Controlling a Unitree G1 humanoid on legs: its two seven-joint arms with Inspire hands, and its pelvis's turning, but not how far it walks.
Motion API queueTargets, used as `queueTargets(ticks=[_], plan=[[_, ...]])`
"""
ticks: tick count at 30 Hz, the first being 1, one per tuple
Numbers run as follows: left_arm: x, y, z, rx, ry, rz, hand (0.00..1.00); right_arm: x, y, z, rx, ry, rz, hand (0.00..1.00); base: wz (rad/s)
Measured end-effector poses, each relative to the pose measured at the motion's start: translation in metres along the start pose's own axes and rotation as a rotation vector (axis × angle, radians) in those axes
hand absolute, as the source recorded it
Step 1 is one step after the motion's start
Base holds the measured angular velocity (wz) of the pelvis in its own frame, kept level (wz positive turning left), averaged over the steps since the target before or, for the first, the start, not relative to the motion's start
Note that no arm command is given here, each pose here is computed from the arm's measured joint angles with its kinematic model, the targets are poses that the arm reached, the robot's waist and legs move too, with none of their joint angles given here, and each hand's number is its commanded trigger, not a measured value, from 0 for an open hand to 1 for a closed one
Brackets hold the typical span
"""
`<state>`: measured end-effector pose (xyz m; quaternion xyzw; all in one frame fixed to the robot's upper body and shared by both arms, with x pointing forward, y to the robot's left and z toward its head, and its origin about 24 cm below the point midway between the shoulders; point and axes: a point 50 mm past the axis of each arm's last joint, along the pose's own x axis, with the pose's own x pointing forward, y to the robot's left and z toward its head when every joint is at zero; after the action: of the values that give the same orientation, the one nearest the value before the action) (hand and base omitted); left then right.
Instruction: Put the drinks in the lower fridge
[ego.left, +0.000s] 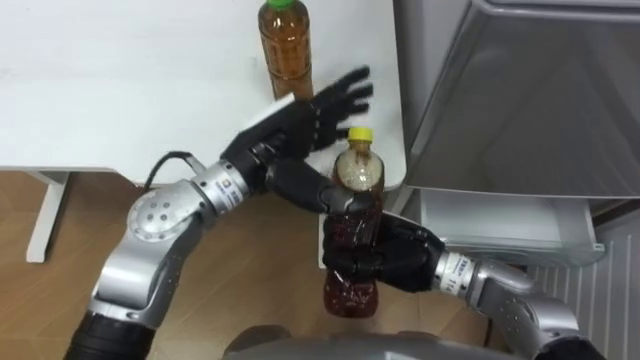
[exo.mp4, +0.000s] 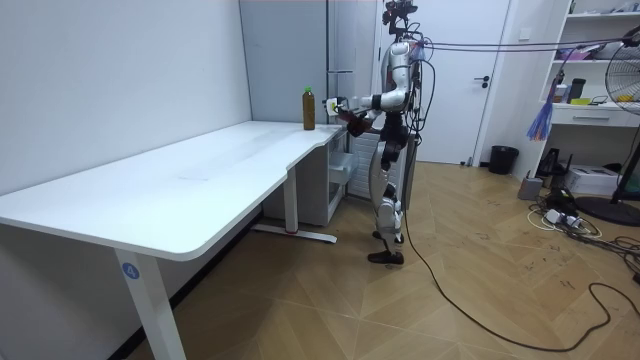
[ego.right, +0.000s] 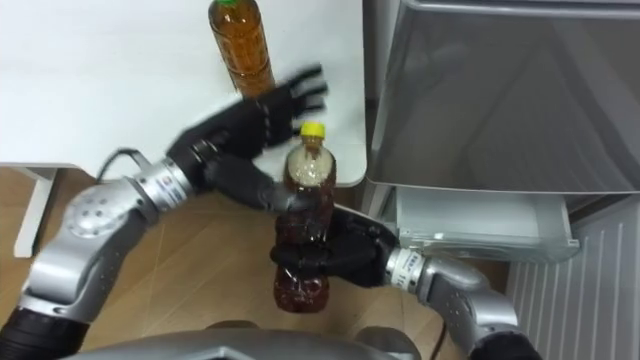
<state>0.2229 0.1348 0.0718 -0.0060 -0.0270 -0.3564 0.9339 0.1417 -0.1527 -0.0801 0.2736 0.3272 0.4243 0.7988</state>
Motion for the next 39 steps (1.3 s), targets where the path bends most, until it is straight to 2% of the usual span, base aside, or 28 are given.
queueTargets(ticks=[2, 10, 22, 28, 33, 39], plan=[[0.001, -0.001, 0.006, 0.005, -0.041, 0.002, 0.00, -0.002, 0.000, -0.004, 0.012, 0.008, -0.007, 1.00, 0.00], [0.001, 0.000, 0.010, 0.012, -0.063, 0.014, 0.00, -0.001, 0.000, 0.001, 0.002, -0.009, -0.006, 1.00, 0.00], [-0.011, 0.013, 0.075, 0.187, -0.353, 0.128, 0.00, -0.009, -0.003, -0.009, -0.015, 0.040, -0.052, 1.00, 0.00], [-0.030, 0.033, 0.096, 0.232, -0.482, 0.393, 0.00, -0.022, -0.007, -0.016, 0.008, -0.004, -0.120, 1.00, 0.01], [-0.060, 0.058, 0.107, 0.262, -0.551, 0.695, 0.00, -0.034, -0.008, -0.024, 0.026, -0.027, -0.182, 1.00, -0.01], [-0.086, 0.071, 0.116, 0.288, -0.632, 0.922, 0.00, -0.042, -0.006, -0.036, 0.052, -0.023, -0.213, 1.00, 0.01]])
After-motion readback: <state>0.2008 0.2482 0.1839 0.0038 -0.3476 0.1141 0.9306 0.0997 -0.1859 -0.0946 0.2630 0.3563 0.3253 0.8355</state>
